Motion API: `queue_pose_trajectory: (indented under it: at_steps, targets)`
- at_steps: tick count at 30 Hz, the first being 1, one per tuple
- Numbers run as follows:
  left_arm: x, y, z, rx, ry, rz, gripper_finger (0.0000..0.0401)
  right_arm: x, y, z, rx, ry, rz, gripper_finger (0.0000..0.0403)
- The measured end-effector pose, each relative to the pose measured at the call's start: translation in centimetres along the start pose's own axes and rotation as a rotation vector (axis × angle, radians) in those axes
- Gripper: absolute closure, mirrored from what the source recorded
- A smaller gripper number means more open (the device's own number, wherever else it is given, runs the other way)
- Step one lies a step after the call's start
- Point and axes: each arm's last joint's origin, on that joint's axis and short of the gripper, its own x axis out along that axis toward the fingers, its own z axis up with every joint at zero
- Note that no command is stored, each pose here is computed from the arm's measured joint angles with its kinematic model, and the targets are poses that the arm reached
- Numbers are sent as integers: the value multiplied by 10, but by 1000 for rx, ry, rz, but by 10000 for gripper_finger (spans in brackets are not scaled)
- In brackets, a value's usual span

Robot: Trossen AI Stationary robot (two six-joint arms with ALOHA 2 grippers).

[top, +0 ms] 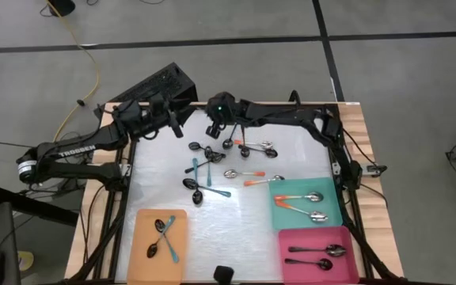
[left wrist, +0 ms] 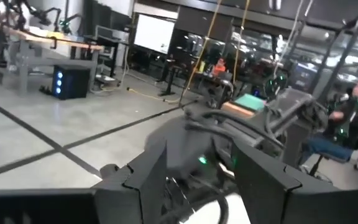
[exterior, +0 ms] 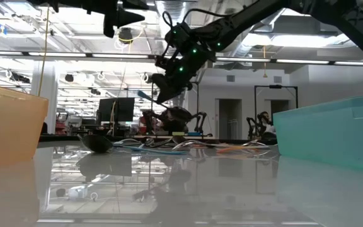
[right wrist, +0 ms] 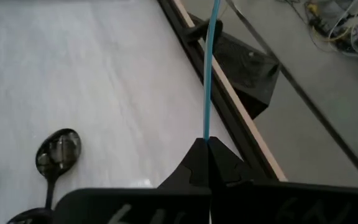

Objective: Sort silverware by color (type)
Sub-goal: Put the blue spoon into the orange bin

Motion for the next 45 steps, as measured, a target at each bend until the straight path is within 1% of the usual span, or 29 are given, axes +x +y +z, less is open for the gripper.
queue_pose_trajectory:
  at_steps: [2,5,8,11,13,14,17,19,21,23,25,27,29,31,34,36,38,41,43,45]
  targets:
    - [0,0,0,-10,3,-5,238,1,-4,-2,27,13,7,403]
    - [0,0,-3,-103,34,-6,238,0,-7,-4,122,32,27,403]
    - [-1,2,-6,-170,59,30,238,-4,-12,-6,243,70,119,403]
    - [1,4,-6,-178,31,101,238,-6,-10,-9,315,118,191,403]
    - [4,8,-8,-165,33,151,238,-6,-6,-8,291,113,222,403]
    - [4,9,-9,-132,40,160,238,-7,-4,-6,261,91,226,403]
    - [8,14,-11,5,52,188,238,-9,-1,5,159,-16,208,403]
    - [11,17,-17,62,95,204,238,-8,2,10,99,-102,191,403]
    - [15,18,-24,88,138,203,238,-8,6,13,52,-168,186,403]
    - [18,16,-28,72,159,172,238,-9,13,16,41,-195,190,403]
    - [21,15,-31,-10,168,147,238,-13,23,18,62,-186,213,403]
    - [22,14,-31,-72,170,106,238,-25,33,19,64,-143,244,403]
    - [20,12,-26,-119,152,58,238,-36,44,27,50,-177,260,403]
    - [14,11,-19,-125,133,21,238,-51,46,34,38,-188,268,403]
    - [5,7,-12,-128,132,-30,238,-60,56,41,29,-218,272,403]
    - [-2,3,-6,-131,113,-87,238,-63,65,37,16,-180,285,403]
    - [-11,0,2,-149,92,-143,238,-66,81,35,27,-165,318,403]
    - [-31,-5,18,-182,26,-217,238,-77,111,37,31,-186,400,403]
    - [-46,-7,28,-182,-24,-246,238,-87,132,40,19,-230,443,403]
    - [-61,-9,37,-175,-73,-265,238,-94,155,44,0,-311,486,403]
